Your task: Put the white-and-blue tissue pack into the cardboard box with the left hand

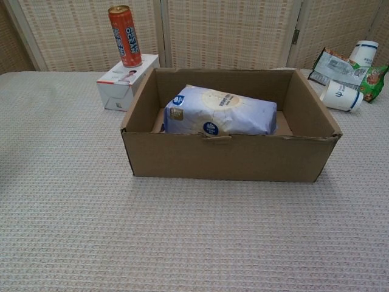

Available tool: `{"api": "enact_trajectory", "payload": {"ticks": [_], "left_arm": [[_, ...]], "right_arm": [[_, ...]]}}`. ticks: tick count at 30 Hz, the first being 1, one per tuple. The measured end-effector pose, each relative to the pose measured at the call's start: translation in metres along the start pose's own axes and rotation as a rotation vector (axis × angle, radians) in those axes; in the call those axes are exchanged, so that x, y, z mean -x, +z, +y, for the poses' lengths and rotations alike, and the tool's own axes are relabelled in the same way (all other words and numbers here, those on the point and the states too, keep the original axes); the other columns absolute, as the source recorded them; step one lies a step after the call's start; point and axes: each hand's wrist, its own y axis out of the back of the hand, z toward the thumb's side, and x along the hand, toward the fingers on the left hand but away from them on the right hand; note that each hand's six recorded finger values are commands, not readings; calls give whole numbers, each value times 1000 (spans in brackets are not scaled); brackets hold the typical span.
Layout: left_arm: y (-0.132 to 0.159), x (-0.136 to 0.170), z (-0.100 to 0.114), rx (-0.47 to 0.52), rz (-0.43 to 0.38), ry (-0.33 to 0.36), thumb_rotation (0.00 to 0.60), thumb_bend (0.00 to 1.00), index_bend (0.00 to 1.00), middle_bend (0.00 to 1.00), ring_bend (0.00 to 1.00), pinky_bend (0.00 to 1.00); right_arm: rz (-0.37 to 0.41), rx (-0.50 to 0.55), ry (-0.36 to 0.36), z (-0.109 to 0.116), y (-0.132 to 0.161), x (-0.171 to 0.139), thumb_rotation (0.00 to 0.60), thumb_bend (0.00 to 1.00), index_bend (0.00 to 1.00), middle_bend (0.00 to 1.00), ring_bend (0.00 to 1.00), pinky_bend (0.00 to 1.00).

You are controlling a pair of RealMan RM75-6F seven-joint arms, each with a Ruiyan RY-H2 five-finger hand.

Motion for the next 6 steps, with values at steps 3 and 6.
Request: {"api": "enact_trajectory", "payload": {"ticks": [3, 6], "left_arm": [[0, 2, -2, 2, -1, -8, 600, 177, 0, 0, 0, 96], [-2, 1, -2, 0, 3, -9, 600, 177, 0, 0, 0, 94]], "right_arm": [[-1, -4, 7, -2, 0, 1, 600, 0, 58, 30, 0, 0], [-2, -7, 8, -3, 0, 1, 600, 0, 58, 30, 0, 0]]}}
